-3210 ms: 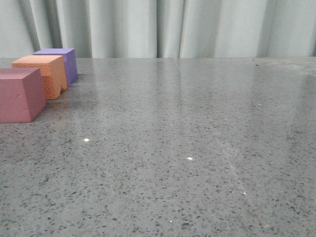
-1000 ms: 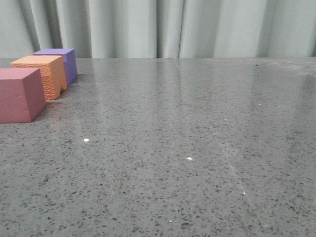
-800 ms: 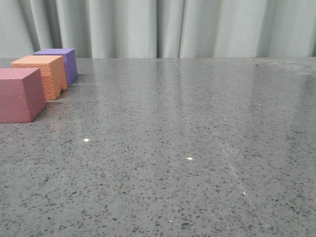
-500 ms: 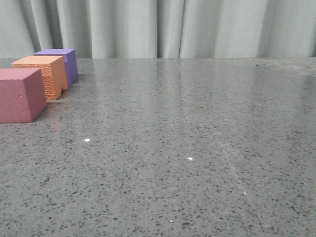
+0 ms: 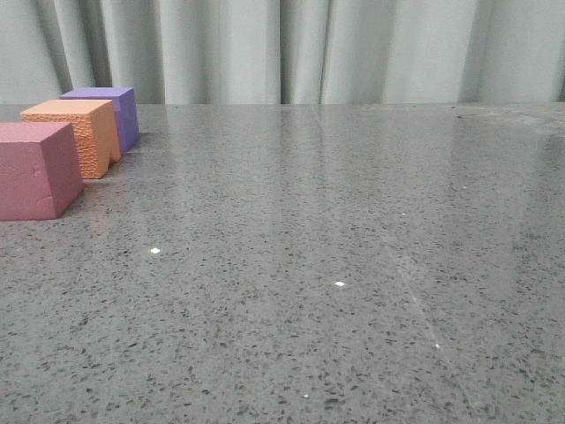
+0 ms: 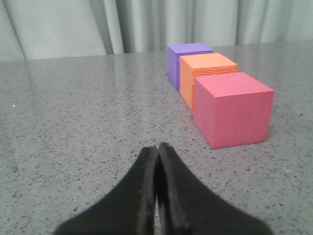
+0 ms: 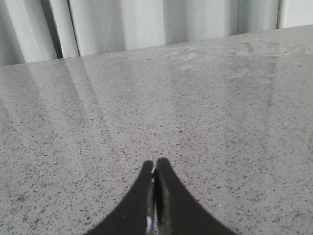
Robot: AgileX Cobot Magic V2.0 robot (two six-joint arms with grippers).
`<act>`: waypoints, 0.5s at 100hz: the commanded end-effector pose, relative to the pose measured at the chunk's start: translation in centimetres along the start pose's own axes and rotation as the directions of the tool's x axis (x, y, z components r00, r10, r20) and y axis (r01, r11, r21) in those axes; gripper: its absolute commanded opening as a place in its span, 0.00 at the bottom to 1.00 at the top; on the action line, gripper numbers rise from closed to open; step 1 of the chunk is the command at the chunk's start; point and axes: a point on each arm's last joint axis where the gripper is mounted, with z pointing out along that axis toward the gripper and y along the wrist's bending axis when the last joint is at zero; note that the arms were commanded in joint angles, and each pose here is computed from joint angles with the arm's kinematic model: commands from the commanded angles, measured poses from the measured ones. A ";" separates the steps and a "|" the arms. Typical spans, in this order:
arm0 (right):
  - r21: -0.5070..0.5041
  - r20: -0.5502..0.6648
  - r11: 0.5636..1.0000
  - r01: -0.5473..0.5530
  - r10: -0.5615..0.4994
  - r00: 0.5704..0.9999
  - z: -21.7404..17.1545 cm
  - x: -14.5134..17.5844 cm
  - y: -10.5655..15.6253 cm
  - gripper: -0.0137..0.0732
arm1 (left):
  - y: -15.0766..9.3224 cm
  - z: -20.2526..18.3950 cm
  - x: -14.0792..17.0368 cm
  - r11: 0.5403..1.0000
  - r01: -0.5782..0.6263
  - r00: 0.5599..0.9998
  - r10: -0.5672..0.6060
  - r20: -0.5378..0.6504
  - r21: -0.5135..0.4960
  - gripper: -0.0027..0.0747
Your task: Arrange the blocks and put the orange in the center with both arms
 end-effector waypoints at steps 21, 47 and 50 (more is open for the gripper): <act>-0.008 0.113 1.000 0.011 -0.010 0.993 -0.3 -1.3 0.2 0.08 | 0.1 0.1 1.0 1.000 0.016 0.998 -0.014 0.058 -0.025 0.01; -0.008 0.113 1.000 0.011 -0.010 0.993 -0.3 -1.3 0.2 0.08 | 0.1 0.1 1.0 1.000 0.016 0.998 -0.014 0.058 -0.025 0.01; -0.008 0.113 1.000 0.011 -0.010 0.993 -0.3 -1.3 0.2 0.08 | 0.1 0.1 1.0 1.000 0.016 0.998 -0.014 0.058 -0.025 0.01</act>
